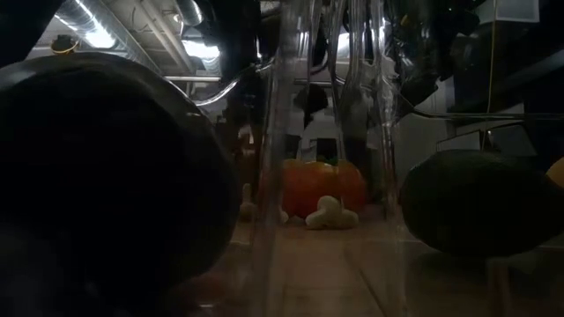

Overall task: Sort produce into baskets
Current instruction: Put the chayote into the left transparent bin

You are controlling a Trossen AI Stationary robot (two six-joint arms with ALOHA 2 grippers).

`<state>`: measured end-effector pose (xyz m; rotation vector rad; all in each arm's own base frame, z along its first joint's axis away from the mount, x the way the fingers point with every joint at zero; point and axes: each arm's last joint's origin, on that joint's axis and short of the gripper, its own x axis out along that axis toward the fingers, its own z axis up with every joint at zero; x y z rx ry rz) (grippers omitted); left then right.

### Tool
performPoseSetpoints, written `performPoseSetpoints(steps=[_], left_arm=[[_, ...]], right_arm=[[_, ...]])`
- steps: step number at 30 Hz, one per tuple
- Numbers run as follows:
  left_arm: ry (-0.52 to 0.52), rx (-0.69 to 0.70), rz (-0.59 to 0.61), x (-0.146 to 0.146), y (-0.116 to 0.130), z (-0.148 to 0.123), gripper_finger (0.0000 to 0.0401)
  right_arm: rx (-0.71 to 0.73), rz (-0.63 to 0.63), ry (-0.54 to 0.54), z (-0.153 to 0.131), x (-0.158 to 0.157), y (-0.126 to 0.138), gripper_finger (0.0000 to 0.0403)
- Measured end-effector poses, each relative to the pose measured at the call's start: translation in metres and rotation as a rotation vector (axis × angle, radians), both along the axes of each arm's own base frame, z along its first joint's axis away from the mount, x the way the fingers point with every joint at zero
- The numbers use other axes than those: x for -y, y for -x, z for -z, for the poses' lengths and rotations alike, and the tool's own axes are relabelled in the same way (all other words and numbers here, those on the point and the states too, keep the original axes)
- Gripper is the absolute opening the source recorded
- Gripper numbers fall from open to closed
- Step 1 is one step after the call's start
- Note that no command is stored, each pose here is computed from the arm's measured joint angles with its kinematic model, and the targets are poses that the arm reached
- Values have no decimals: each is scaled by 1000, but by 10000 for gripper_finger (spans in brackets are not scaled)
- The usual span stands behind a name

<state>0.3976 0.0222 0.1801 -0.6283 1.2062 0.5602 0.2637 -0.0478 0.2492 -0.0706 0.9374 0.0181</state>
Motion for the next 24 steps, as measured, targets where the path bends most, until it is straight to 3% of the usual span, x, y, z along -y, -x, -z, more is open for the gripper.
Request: performPoseSetpoints(steps=[8, 16, 24], left_arm=[[12, 53, 71, 25, 21, -48, 323], [51, 194, 237, 82, 48, -98, 322], [107, 204, 383, 156, 70, -101, 322]], right_arm=[[0, 0, 0, 0, 0, 0, 308], [1, 0, 0, 0, 0, 0, 308], [1, 0, 0, 0, 0, 0, 308]])
